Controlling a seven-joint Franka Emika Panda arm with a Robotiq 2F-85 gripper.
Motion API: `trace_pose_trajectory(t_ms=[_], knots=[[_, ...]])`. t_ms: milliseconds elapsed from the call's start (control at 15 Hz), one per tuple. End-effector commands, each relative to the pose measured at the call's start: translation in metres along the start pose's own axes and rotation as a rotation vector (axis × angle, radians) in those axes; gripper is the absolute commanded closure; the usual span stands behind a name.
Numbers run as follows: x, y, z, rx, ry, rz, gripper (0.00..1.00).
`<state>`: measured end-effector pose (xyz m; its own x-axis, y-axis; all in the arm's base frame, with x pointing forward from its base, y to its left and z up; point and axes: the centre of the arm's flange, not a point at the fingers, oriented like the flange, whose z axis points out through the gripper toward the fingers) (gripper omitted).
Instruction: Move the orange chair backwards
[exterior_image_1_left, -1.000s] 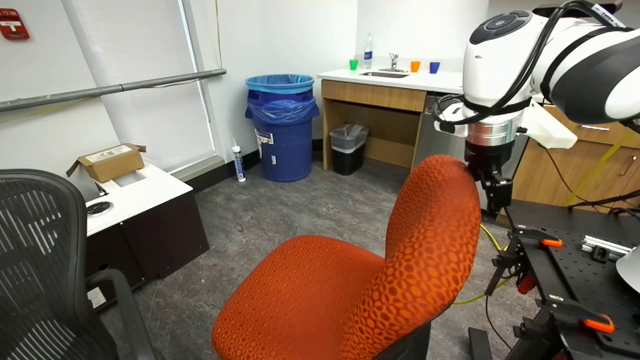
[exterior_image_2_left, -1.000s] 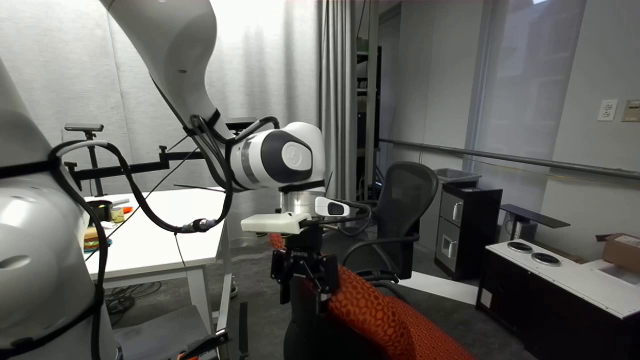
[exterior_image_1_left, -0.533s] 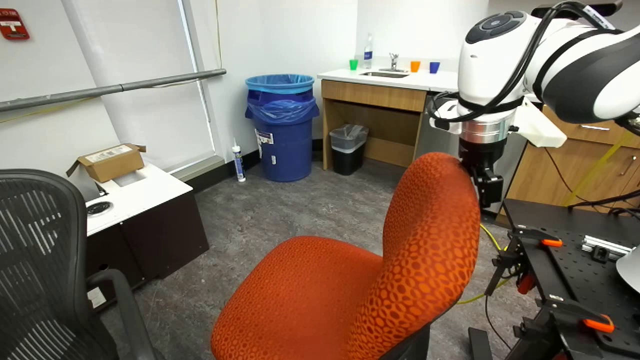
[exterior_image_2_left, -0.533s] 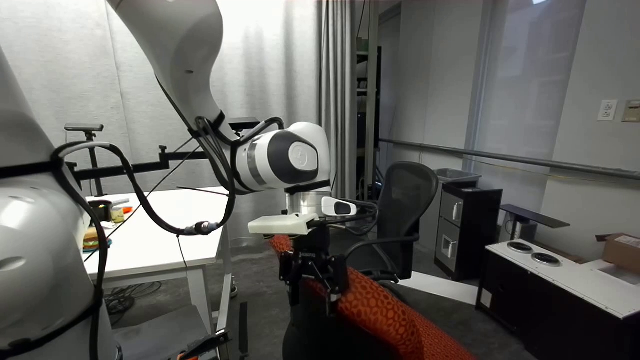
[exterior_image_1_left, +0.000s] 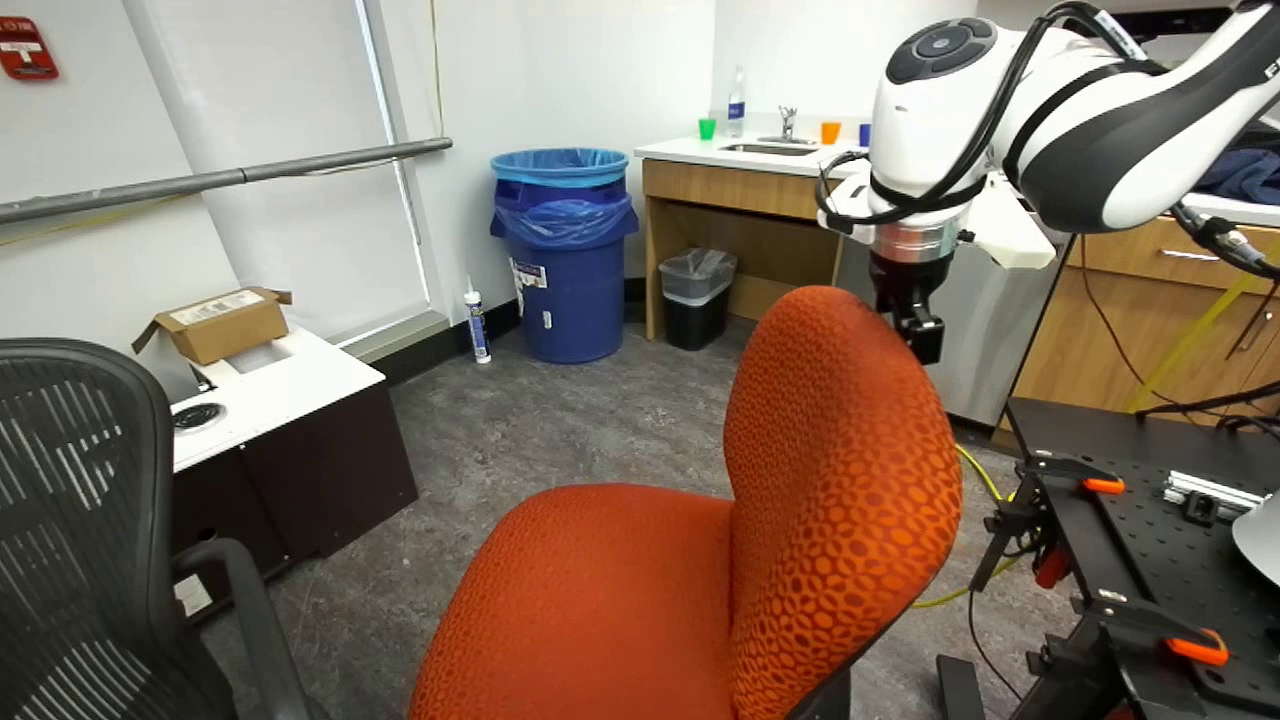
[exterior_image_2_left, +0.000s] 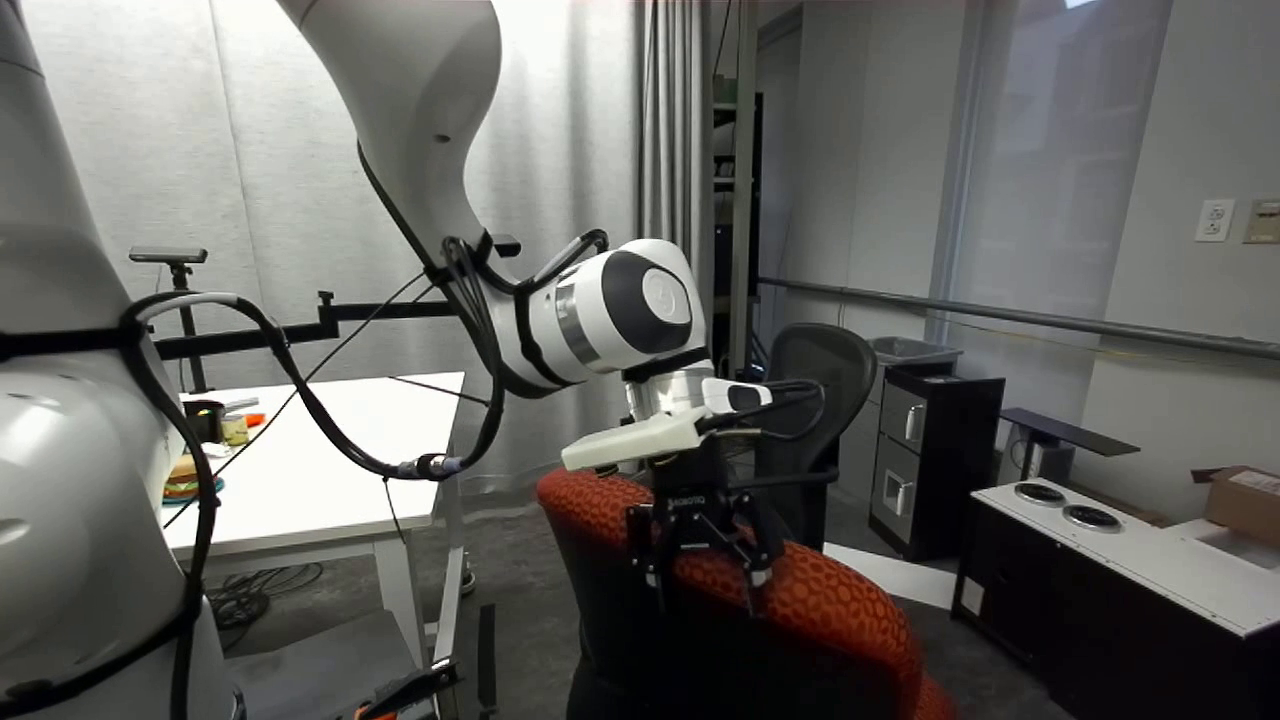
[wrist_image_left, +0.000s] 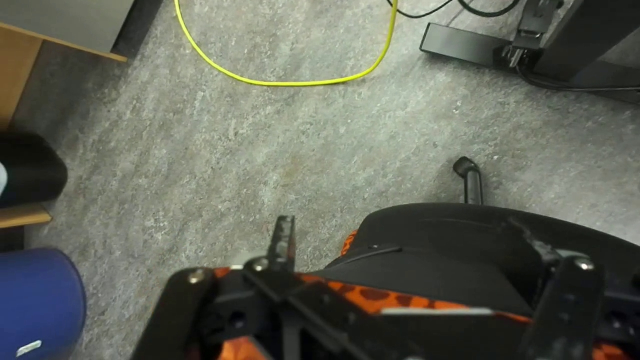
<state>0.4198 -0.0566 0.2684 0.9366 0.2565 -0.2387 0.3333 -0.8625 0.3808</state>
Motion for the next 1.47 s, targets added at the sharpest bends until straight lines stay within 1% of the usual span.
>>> trace_pose_trajectory(t_ms=[0,400,867,1000,1200,1400], knots=[[0.05,0.017,-0.014,-0.04,0.117,0.032,0.0],[0.081,0.034,-0.027,-0.042,0.201,0.047,0.0],[0.1,0.044,-0.031,-0.048,0.22,0.047,0.0],[0.107,0.045,-0.035,-0.067,0.23,0.037,0.0],[0.105,0.043,-0.038,-0.091,0.225,0.017,0.0],[0.088,0.036,-0.032,-0.096,0.194,0.025,0.0]])
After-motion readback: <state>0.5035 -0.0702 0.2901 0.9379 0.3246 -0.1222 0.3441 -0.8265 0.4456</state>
